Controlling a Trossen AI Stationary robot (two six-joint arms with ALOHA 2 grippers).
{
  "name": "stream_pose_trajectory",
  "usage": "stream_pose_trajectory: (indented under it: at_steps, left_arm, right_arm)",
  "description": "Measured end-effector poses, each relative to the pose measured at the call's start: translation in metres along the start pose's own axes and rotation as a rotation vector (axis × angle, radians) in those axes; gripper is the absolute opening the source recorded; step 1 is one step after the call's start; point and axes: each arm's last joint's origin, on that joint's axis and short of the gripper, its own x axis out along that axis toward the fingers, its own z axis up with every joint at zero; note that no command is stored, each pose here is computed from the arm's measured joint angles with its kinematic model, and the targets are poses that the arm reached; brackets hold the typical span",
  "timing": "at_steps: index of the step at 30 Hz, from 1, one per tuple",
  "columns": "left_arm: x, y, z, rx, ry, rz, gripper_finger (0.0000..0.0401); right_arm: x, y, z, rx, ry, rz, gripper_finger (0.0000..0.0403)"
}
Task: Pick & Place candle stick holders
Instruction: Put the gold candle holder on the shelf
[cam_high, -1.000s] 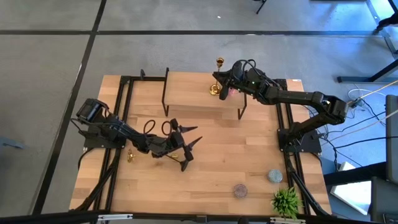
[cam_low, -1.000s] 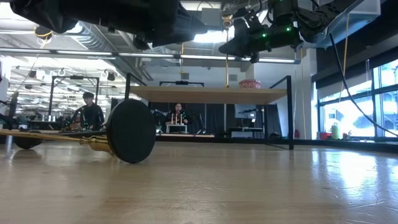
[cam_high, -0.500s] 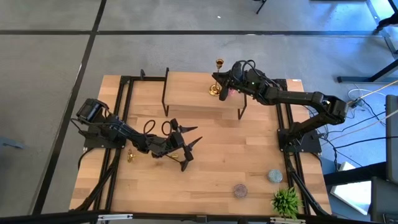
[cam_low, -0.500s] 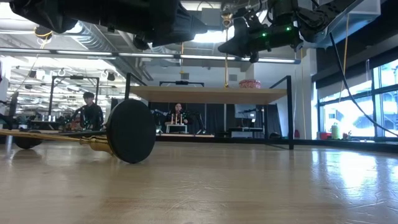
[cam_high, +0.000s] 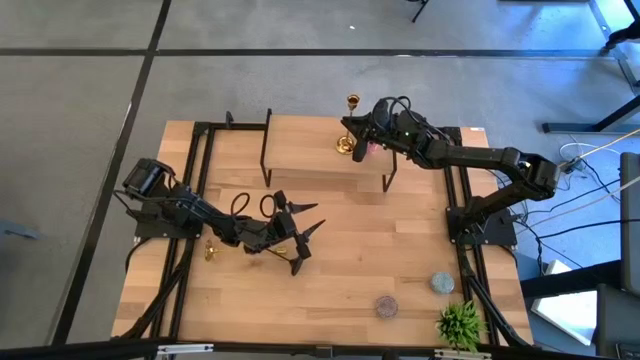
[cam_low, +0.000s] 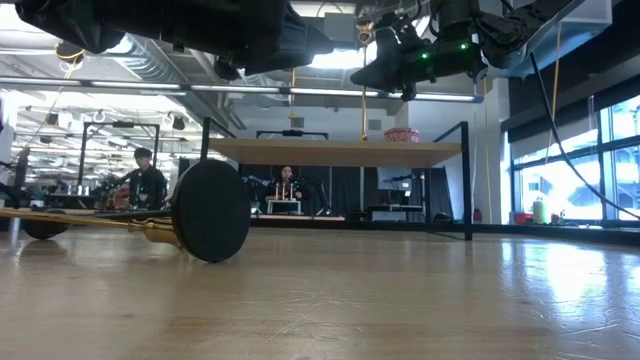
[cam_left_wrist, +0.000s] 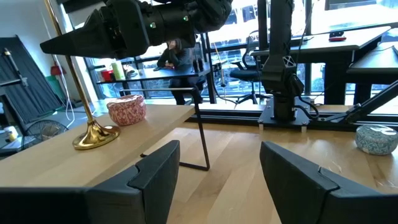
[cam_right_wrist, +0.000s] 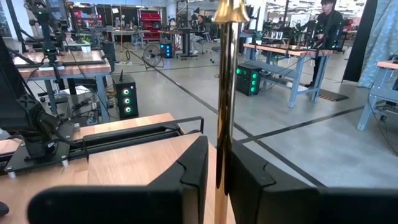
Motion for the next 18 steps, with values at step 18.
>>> stream_pose_trajectory:
  at_steps: [18]
  left_arm:
    - [0.0,0.0,0.0,0.002,0.0,0.0,0.0221]
  right_arm:
    - [0.0,0.0,0.0004,-0.007,-0.004,0.0,0.012]
